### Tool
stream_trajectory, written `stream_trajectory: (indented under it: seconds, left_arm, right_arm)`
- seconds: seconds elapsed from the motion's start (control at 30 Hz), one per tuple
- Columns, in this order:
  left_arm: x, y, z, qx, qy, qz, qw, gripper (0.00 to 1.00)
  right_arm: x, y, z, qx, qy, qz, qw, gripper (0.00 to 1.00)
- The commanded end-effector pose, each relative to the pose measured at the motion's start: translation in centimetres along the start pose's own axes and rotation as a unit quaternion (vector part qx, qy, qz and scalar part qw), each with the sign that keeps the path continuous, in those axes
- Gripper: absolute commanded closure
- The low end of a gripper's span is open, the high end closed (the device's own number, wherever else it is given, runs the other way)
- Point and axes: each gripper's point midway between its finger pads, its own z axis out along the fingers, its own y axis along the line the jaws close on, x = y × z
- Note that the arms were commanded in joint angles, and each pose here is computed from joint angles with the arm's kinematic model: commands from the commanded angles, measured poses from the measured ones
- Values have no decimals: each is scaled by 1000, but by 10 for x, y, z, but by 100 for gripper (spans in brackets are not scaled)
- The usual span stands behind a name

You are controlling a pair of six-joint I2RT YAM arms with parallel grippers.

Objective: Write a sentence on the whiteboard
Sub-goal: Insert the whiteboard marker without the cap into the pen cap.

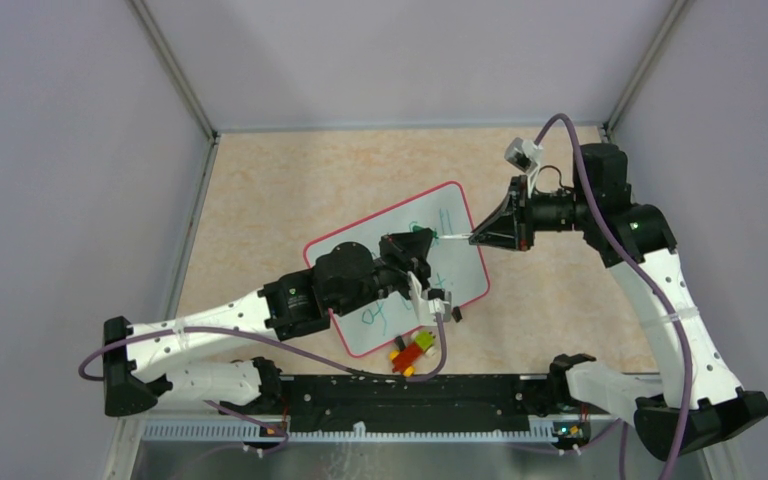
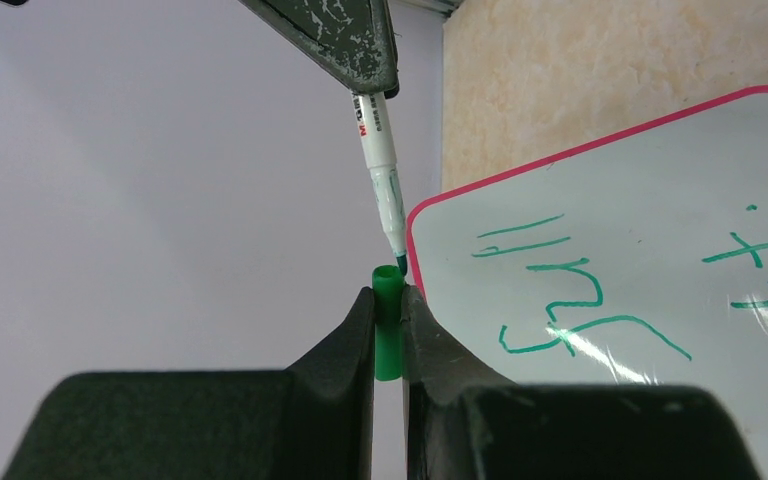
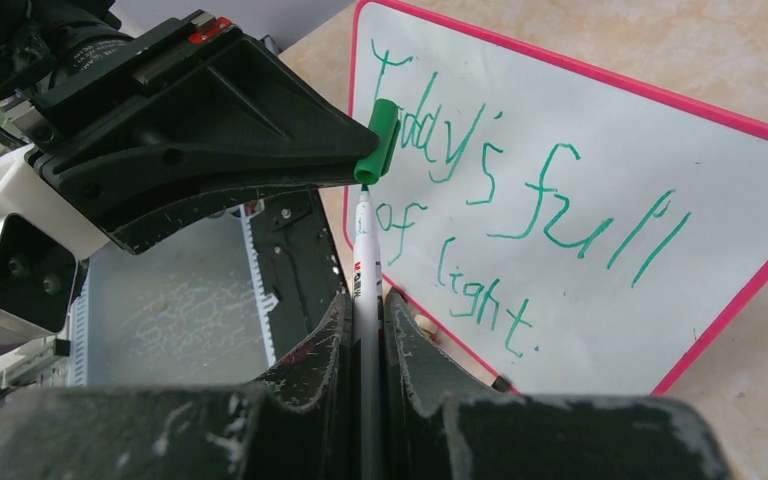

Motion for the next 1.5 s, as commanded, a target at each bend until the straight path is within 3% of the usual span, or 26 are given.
stream_trajectory:
  seconds: [0.0,1.47]
  left_arm:
    - [-1,10,-4,-9,1,-14,1000,100]
    - [-2,16,-5,-2,-3,-57,998,100]
  right_arm:
    - [-20,14,-6,-6,-20,-49,999,100]
    - [-10,9,-4,6,-6,-53,999,100]
